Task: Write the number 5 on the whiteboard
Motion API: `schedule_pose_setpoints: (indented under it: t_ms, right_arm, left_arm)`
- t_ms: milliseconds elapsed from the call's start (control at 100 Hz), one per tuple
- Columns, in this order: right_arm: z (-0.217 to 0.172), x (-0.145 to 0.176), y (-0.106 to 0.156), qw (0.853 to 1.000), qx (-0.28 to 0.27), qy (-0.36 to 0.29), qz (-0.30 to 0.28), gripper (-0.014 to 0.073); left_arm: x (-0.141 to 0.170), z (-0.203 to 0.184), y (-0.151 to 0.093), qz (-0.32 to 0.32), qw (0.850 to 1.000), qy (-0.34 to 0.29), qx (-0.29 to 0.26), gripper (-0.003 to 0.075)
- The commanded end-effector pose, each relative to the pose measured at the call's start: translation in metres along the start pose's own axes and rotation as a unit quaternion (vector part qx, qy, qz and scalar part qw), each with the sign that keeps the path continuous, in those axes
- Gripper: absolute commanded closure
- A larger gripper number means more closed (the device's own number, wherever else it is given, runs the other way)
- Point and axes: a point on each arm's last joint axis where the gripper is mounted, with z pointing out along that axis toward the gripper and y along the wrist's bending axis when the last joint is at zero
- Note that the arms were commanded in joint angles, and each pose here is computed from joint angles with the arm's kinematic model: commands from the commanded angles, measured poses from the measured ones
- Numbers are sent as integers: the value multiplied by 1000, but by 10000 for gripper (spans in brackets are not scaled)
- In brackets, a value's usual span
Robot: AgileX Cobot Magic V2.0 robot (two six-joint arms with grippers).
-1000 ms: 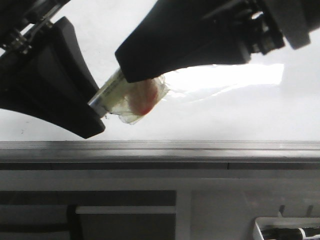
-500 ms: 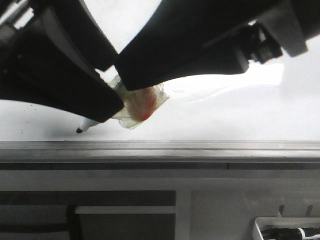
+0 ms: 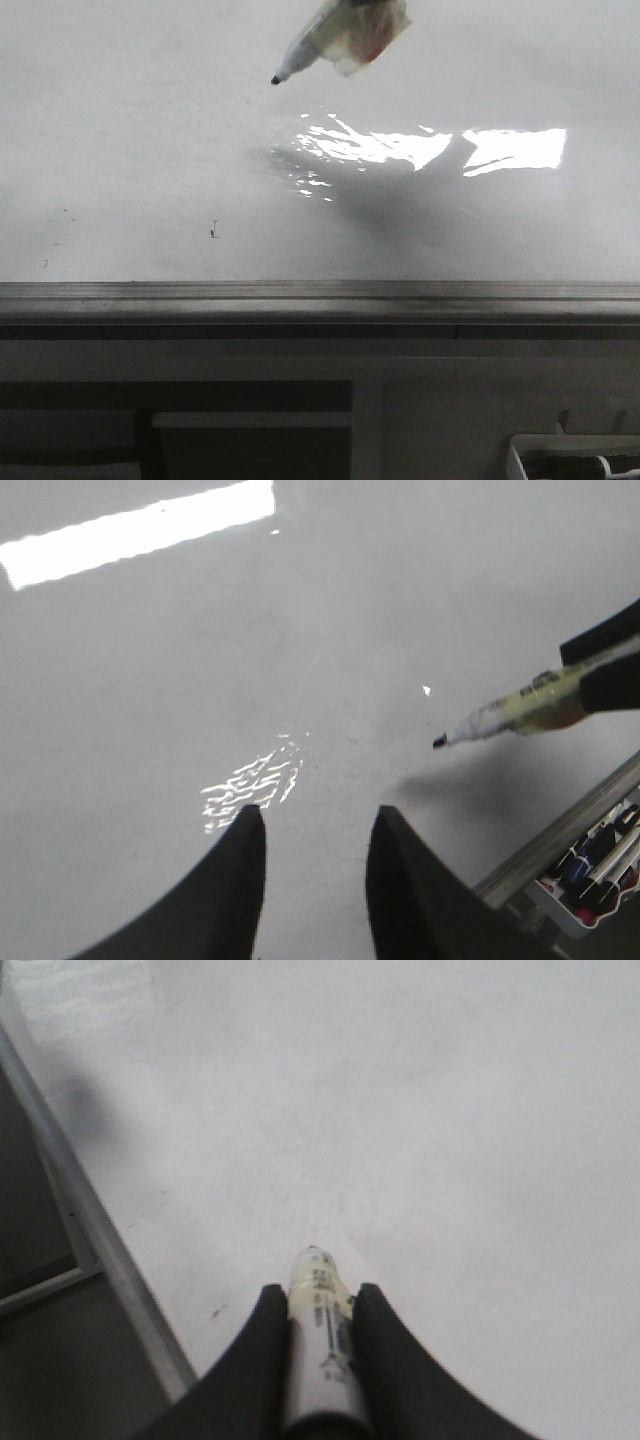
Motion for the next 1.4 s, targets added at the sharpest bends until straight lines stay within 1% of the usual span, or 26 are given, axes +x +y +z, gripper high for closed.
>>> schedule_pose_setpoints:
  t_ms: [0,40,60,160,370,680,880,1050,1210,1390]
  right_arm:
    - [-2,-19,-17,999,40,-31,-14,654]
    - [0,-19,-19,998,44,-27,-22,654]
    - [1,-20,-21,998,45,-26,-24,654]
    - [7,-22,-23,998,45,-20,-36,654]
    - [13,-24,-27,997,65,-31,-39,654]
    - [27,-14,-26,998,51,-3,-37,652]
    - [28,-9,-24,998,40,11,-36,652]
    - [29,3,-18,998,15,42,-32,652]
    - [30,13,-15,998,7,60,-25,652]
    - [27,10,-16,998,16,49,-30,652]
  left_arm:
    - [1,-10,4,-37,998,-47,-24,673]
    - [7,-11,4,-40,998,-45,-27,729]
    - [11,-11,5,-42,998,-43,-29,740]
    - [21,-10,4,-56,997,-36,-27,741]
    - [24,-9,4,-64,997,-32,-25,741]
    - [24,-9,4,-64,997,-32,-25,741]
    - [24,-9,4,-64,997,-31,-24,741]
    - [24,-9,4,-64,997,-31,-24,741]
    - [24,-9,4,-64,997,-31,-24,741]
    - [24,-9,4,-64,997,-31,-24,741]
